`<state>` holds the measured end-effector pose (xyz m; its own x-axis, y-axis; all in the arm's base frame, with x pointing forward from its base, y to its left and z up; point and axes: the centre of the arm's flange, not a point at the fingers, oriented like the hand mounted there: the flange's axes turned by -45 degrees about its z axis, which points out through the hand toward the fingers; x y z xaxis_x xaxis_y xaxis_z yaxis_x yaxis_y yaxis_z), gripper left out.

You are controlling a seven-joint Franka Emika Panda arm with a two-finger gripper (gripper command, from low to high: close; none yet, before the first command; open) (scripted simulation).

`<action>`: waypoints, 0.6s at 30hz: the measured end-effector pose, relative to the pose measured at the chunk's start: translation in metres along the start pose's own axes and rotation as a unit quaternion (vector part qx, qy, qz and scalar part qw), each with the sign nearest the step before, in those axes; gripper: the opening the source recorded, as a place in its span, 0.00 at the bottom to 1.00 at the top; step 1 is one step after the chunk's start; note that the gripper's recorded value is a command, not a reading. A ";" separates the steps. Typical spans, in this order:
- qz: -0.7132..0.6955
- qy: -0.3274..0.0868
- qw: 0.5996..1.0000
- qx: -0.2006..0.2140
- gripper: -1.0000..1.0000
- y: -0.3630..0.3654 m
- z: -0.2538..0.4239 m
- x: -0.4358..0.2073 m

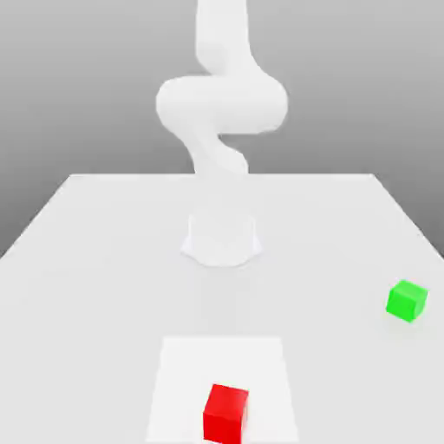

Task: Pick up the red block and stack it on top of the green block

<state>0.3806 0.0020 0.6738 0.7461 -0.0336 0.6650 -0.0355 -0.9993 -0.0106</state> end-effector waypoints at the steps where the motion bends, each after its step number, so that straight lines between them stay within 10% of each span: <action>1: 0.004 -0.016 1.000 -0.004 0.50 -0.001 0.022 -0.001; 18: 0.070 -0.255 0.964 -0.040 0.50 0.000 0.324 -0.129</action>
<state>0.4998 0.0015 0.3454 0.9594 -0.1914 0.2073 -0.1953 -0.9807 -0.0017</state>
